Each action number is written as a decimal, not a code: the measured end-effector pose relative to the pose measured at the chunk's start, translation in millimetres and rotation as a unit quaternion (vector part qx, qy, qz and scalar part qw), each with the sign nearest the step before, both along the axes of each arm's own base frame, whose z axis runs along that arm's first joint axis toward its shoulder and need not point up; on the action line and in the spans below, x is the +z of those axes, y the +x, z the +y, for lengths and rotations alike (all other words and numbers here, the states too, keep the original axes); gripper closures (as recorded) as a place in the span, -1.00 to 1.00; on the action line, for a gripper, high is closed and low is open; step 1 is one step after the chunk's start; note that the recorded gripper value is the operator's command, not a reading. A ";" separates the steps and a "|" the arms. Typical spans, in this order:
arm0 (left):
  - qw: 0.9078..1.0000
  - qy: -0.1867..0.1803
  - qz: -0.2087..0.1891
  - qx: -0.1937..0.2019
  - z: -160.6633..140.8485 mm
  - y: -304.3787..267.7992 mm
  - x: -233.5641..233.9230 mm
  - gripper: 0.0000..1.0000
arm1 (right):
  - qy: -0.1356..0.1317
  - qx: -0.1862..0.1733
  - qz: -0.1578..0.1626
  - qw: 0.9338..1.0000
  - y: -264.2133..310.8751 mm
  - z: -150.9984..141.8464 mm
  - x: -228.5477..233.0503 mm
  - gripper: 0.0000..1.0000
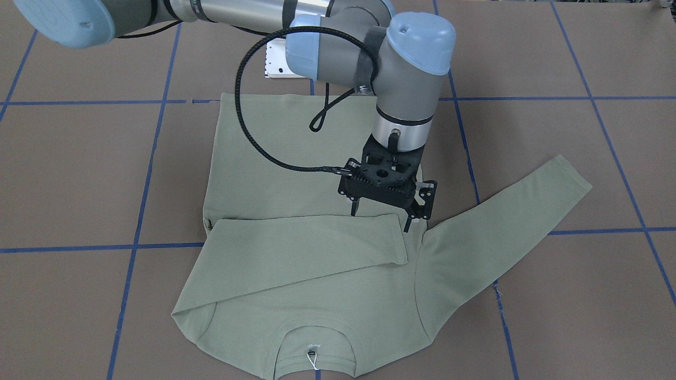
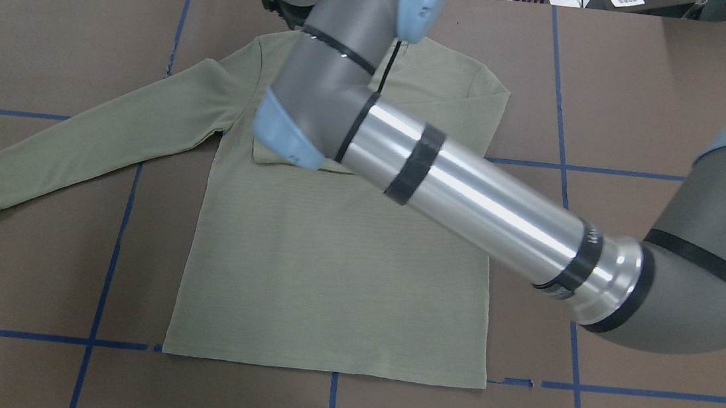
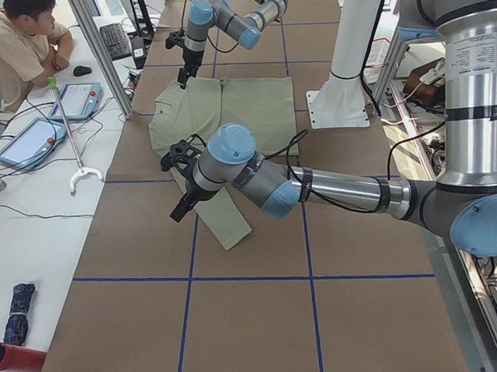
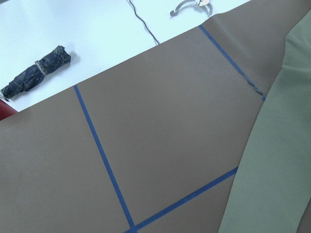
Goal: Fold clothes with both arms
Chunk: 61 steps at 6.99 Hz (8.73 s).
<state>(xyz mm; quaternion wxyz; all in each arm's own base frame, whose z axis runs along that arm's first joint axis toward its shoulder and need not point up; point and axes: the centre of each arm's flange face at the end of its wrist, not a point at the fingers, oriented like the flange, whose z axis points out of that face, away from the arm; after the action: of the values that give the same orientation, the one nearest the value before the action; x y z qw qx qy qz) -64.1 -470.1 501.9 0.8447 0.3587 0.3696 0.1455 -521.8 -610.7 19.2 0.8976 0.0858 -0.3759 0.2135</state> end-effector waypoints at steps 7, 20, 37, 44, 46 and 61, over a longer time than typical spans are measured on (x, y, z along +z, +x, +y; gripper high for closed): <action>0.998 -0.029 -0.026 0.056 91.2 194.7 71.7 -1.00 | 0.129 -0.258 0.033 0.957 369.6 74.2 353.3 -1.00; 0.995 -0.040 -0.070 0.062 110.3 286.5 141.0 0.22 | 0.143 -0.261 0.025 0.954 412.9 101.4 399.6 -1.00; 0.981 -0.087 0.157 -0.078 -103.8 472.4 -383.6 1.00 | 0.141 -0.254 0.026 0.956 419.2 99.2 399.6 -1.00; 0.981 0.001 0.194 0.013 1.3 651.6 -421.8 -0.99 | 0.141 -0.253 0.027 0.957 420.2 98.1 400.2 -1.00; 0.976 -0.010 0.216 0.022 17.1 661.9 -430.5 -1.00 | 0.145 -0.252 0.027 0.956 419.4 96.1 396.1 -1.00; 0.991 0.012 0.004 0.136 -103.8 338.3 -220.3 -1.00 | 0.080 -0.135 0.116 0.981 -112.4 81.9 158.3 -0.02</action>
<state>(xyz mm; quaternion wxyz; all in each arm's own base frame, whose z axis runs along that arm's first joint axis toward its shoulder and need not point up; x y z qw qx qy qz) 274.2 -573.9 281.7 0.8111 0.3157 0.4165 0.2625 -634.1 -528.8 177.5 0.9459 0.1303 -0.2931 0.0481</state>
